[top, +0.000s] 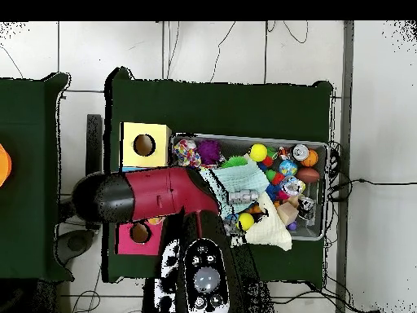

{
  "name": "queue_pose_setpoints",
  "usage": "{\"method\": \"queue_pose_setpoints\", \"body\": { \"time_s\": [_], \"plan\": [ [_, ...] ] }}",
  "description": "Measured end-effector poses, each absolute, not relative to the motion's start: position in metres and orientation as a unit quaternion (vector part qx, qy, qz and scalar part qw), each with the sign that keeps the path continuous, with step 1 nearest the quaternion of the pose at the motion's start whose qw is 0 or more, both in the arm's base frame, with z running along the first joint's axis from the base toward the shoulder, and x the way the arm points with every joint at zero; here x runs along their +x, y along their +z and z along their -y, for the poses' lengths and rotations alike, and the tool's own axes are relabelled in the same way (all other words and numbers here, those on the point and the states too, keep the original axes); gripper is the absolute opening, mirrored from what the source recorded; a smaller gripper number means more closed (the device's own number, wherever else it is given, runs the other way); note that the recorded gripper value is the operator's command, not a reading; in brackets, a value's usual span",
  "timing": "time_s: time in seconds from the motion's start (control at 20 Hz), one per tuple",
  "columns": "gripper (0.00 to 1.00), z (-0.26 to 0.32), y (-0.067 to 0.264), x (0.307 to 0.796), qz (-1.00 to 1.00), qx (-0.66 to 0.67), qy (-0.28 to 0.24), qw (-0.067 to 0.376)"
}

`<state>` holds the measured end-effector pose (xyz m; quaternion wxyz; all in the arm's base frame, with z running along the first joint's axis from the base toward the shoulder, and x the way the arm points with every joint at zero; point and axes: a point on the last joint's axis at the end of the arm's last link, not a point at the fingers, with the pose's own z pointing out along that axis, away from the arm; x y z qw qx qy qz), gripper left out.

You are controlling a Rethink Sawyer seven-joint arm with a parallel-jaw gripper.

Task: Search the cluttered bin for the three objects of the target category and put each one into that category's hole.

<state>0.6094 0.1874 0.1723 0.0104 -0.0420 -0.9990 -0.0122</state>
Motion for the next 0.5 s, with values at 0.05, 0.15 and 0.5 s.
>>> {"method": "queue_pose_setpoints", "body": {
  "time_s": [0.05,0.15,0.5],
  "plan": [
    [0.0,-0.187,0.174,0.612,0.999,-0.042,-0.013,0.008],
    [0.0,-0.187,0.178,0.618,0.999,-0.043,-0.013,0.004],
    [0.0,-0.169,0.191,0.641,0.998,-0.059,-0.013,-0.006]
  ]
}}
